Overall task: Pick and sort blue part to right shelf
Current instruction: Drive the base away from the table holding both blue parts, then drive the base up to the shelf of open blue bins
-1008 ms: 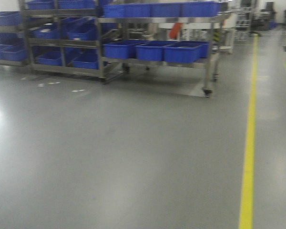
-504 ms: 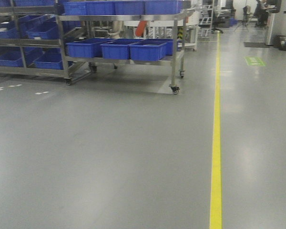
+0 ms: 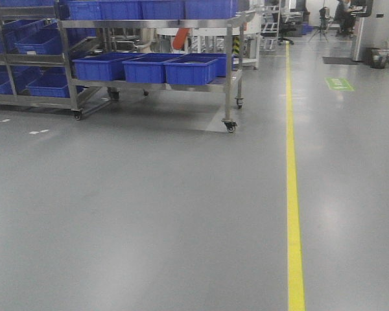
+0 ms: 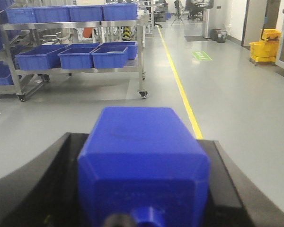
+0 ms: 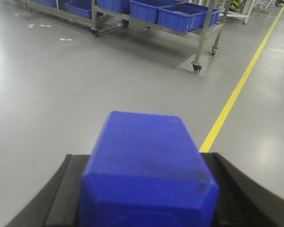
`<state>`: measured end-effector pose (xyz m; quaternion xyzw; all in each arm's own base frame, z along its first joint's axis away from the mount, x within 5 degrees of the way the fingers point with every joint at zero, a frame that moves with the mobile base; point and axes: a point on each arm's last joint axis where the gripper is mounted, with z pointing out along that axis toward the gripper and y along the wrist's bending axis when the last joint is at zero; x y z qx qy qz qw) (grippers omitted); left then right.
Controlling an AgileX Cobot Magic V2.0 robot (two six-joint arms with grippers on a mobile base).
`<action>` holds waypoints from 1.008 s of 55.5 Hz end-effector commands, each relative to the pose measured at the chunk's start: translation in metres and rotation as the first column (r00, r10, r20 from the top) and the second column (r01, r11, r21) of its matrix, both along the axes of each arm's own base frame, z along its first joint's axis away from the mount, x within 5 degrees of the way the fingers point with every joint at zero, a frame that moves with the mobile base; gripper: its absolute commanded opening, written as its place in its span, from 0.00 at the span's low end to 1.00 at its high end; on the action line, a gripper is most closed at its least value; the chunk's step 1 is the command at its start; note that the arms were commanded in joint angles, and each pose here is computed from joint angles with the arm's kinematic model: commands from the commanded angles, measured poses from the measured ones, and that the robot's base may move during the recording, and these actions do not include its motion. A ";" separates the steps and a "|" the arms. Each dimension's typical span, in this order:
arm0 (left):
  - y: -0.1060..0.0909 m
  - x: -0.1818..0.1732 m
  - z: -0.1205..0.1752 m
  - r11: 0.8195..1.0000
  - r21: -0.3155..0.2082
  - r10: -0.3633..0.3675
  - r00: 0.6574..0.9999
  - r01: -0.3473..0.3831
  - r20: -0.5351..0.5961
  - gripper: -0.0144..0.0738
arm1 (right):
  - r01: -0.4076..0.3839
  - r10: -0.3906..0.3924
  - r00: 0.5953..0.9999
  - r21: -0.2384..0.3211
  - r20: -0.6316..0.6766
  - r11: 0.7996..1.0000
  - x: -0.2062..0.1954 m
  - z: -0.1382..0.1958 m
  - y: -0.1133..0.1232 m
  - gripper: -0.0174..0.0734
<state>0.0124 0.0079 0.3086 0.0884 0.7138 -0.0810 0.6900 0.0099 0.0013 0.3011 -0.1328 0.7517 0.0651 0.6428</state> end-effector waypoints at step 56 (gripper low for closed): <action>0.001 -0.006 0.016 0.999 -0.038 -0.019 0.992 0.024 0.123 0.46 | 0.005 -0.007 0.996 0.025 0.090 1.000 0.001 0.016 0.000 0.41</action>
